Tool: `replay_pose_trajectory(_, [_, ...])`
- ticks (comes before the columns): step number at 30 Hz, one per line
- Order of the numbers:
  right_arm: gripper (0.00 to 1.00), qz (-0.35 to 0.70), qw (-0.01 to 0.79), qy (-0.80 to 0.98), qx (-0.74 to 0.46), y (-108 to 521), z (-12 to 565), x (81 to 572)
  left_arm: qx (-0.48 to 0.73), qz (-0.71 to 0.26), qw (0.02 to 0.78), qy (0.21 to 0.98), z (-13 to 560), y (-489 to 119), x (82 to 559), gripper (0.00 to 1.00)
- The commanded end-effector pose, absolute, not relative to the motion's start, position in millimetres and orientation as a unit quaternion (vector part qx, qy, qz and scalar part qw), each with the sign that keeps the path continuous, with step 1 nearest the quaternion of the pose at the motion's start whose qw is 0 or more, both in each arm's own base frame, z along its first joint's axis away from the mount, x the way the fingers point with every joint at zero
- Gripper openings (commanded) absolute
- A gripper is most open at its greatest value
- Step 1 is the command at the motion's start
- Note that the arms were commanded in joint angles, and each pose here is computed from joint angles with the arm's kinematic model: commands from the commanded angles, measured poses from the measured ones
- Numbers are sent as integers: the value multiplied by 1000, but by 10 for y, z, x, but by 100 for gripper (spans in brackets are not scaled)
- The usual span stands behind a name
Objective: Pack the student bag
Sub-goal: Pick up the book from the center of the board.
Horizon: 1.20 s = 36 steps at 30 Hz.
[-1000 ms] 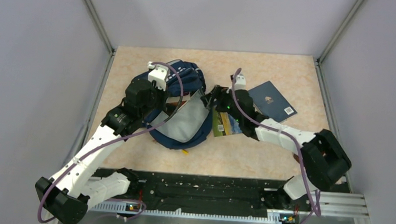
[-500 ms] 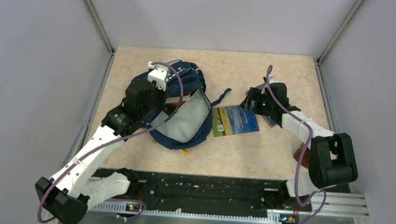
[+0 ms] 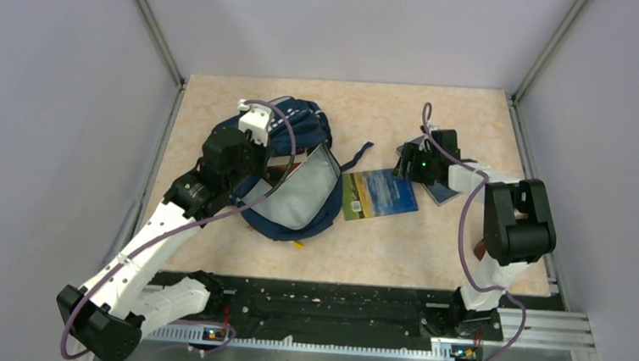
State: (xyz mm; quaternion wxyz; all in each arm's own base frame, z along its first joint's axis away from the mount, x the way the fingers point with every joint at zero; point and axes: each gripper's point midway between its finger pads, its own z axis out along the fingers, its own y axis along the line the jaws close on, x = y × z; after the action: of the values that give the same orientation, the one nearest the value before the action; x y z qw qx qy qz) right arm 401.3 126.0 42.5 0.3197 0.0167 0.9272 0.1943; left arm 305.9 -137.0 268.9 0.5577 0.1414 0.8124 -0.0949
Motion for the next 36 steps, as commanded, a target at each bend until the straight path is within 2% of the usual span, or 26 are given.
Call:
replay_pose_trajectory(1, [65, 213, 327, 921, -19, 1333, 485, 4112, 120, -108, 630, 760, 3167, -1398, 3191, 0])
replay_pose_trajectory(9, [58, 271, 340, 899, -55, 1521, 680, 4021, 122, -110, 627, 761, 3150, -1415, 3199, 0])
replay_pose_trajectory(18, [51, 347, 318, 879, -79, 1752, 818, 3841, 122, -109, 626, 762, 3140, -1412, 3203, 0])
replay_pose_trajectory(23, [45, 371, 303, 873, -93, 1825, 812, 3754, 122, -110, 626, 762, 3142, -1415, 3201, 0])
replay_pose_trajectory(36, [41, 424, 263, 853, -150, 2012, 648, 3610, 122, -110, 625, 763, 3132, -1418, 3207, 0])
